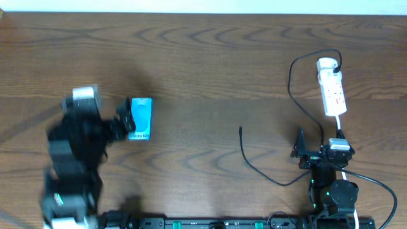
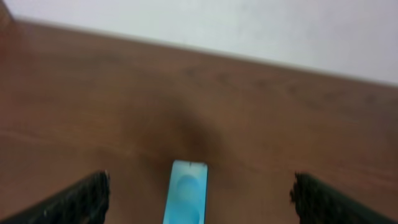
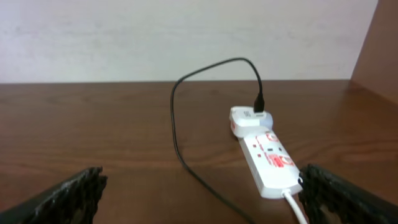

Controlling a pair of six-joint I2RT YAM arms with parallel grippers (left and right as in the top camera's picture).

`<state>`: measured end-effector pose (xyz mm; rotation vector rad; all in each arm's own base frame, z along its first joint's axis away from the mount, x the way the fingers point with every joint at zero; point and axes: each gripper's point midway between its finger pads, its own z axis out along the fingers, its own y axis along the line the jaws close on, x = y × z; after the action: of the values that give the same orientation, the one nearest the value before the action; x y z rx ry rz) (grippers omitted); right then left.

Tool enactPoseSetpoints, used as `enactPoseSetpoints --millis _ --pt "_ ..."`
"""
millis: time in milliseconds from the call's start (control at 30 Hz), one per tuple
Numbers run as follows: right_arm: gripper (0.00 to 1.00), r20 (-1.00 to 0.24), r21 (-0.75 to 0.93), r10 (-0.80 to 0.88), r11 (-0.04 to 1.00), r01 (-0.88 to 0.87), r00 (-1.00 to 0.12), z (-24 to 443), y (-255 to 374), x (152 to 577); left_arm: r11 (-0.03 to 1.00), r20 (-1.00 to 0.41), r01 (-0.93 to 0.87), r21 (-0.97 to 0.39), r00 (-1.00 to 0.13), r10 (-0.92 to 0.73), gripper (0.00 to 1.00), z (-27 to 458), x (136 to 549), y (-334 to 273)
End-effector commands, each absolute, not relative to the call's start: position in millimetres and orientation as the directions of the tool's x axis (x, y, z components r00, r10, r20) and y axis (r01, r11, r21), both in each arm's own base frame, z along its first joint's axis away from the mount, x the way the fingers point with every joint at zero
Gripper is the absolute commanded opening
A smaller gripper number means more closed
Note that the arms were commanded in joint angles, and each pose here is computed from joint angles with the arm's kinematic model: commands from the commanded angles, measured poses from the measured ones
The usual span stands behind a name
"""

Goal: Plug charger to phone and switch on socket
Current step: 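Move the left gripper over the light-blue phone and lower onto it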

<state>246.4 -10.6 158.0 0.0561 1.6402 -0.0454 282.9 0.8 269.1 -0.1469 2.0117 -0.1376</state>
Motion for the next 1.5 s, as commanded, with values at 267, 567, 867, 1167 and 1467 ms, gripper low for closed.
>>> enactPoseSetpoints --millis 267,567,867,1167,1467 --pt "0.99 -0.997 -0.01 -0.006 0.998 0.061 -0.071 157.7 -9.5 246.1 0.979 -0.375 -0.141 -0.144 -0.908 -0.186 0.94 223.5 371.1 0.1" --pt "0.99 -0.997 -0.01 -0.006 0.998 0.061 -0.071 157.7 -9.5 246.1 0.977 -0.022 -0.186 -0.1 -0.982 -0.189 0.93 128.9 360.2 -0.4" --pt "0.99 -0.998 -0.01 -0.006 0.998 0.061 -0.07 157.8 -9.5 246.1 0.977 0.037 -0.191 -0.091 -0.981 -0.189 0.98 109.6 359.8 -0.4" --pt "0.99 -0.997 -0.01 -0.006 0.998 0.061 -0.071 157.7 -9.5 246.1 0.979 0.053 -0.185 -0.088 -0.982 -0.181 0.98 86.1 354.2 -3.3" --pt "0.99 -0.997 -0.01 -0.006 0.998 0.061 -0.071 157.7 -9.5 246.1 0.985 0.028 -0.145 -0.091 -0.989 -0.143 0.98 47.9 352.4 -16.5"
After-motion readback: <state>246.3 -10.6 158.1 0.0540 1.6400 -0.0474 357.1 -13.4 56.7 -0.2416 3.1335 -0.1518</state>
